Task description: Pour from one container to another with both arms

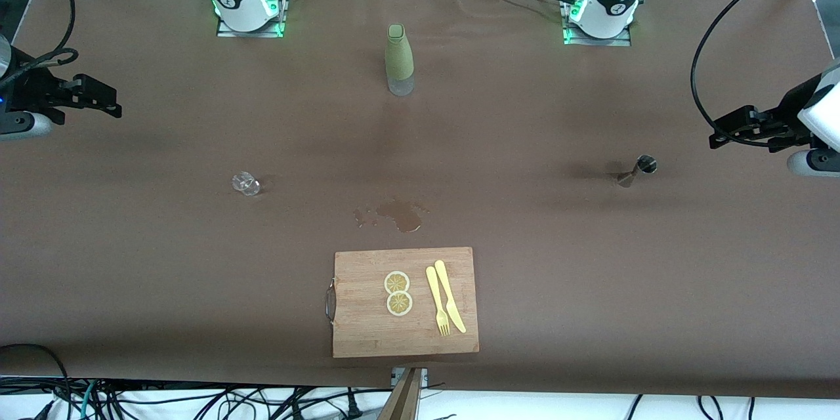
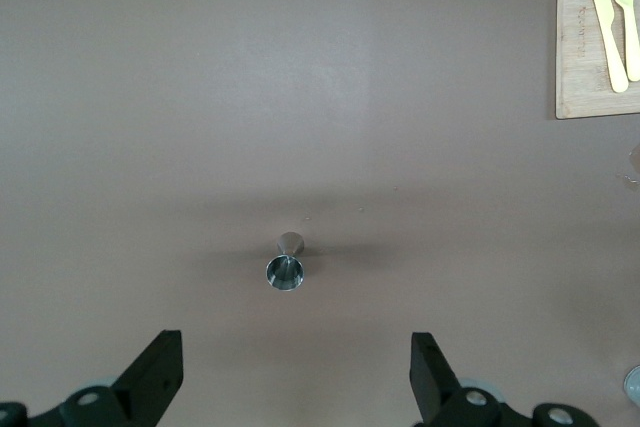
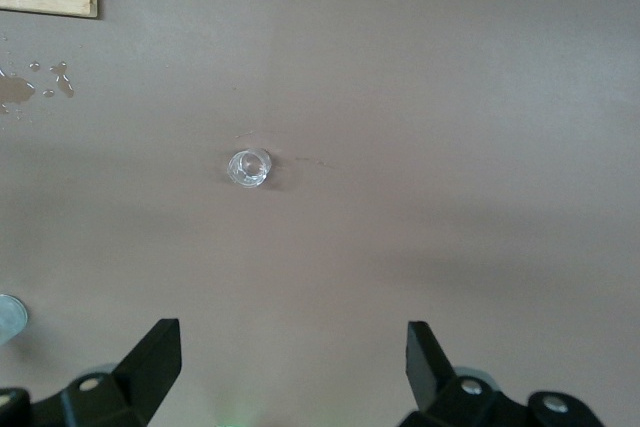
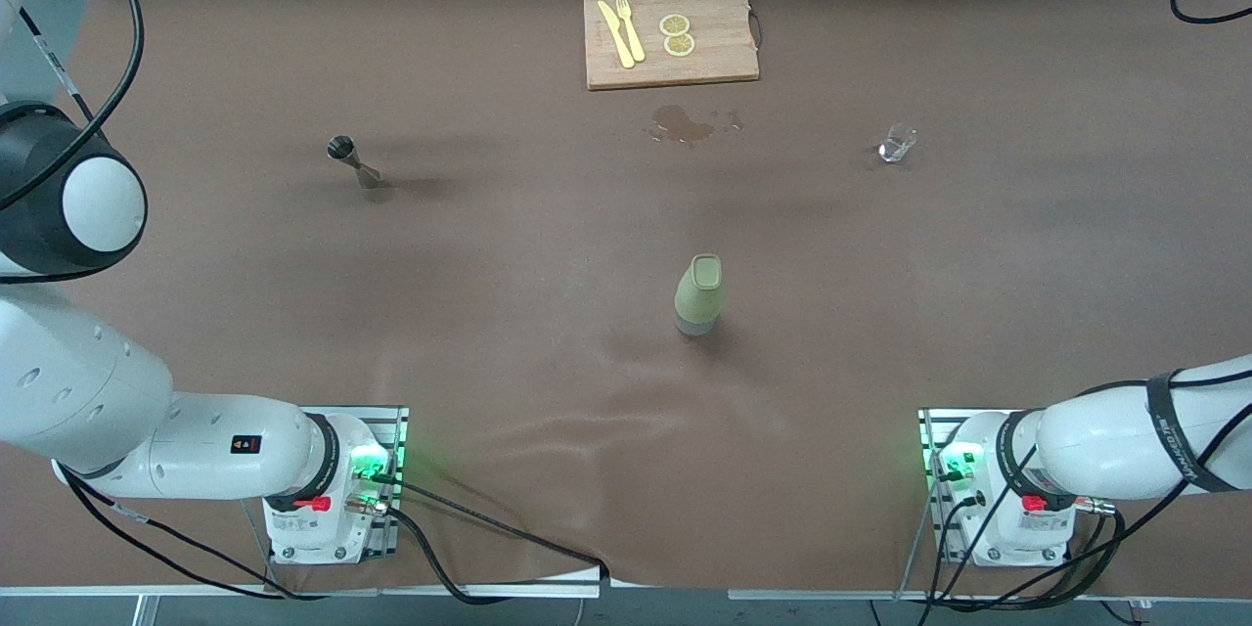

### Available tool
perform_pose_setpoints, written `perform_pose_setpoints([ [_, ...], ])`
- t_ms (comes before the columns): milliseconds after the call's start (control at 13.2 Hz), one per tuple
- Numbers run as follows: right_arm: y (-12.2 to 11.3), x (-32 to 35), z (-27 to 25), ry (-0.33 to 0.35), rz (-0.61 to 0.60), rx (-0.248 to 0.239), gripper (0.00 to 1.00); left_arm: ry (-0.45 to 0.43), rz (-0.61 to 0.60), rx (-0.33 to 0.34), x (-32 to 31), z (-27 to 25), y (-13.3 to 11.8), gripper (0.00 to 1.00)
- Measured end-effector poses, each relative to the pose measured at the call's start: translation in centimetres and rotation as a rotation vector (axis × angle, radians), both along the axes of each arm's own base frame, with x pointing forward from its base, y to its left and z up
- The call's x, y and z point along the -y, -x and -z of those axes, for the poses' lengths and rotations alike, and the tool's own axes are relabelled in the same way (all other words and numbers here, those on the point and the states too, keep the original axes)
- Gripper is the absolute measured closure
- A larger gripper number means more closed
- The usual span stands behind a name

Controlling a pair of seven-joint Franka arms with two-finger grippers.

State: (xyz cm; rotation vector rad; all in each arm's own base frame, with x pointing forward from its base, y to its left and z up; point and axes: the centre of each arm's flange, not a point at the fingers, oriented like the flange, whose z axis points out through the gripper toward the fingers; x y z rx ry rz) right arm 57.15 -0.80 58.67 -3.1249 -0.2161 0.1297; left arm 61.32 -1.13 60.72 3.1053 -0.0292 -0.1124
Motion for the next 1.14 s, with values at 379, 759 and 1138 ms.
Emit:
perform_pose_setpoints([
  [379, 0.01, 0.00, -0.01, 0.000, 0.000, -0.001, 0.00, 0.000, 0.000, 0.000, 0.00, 0.00, 0.00, 0.00],
  [759, 0.01, 0.00, -0.03, 0.000, 0.000, -0.001, 0.00, 0.000, 0.000, 0.000, 0.00, 0.00, 0.00, 0.00],
  [1138, 0.13, 0.00, 0.05, 0.000, 0.000, -0.011, 0.00, 0.000, 0.000, 0.000, 0.00, 0.02, -0.01, 0.00],
])
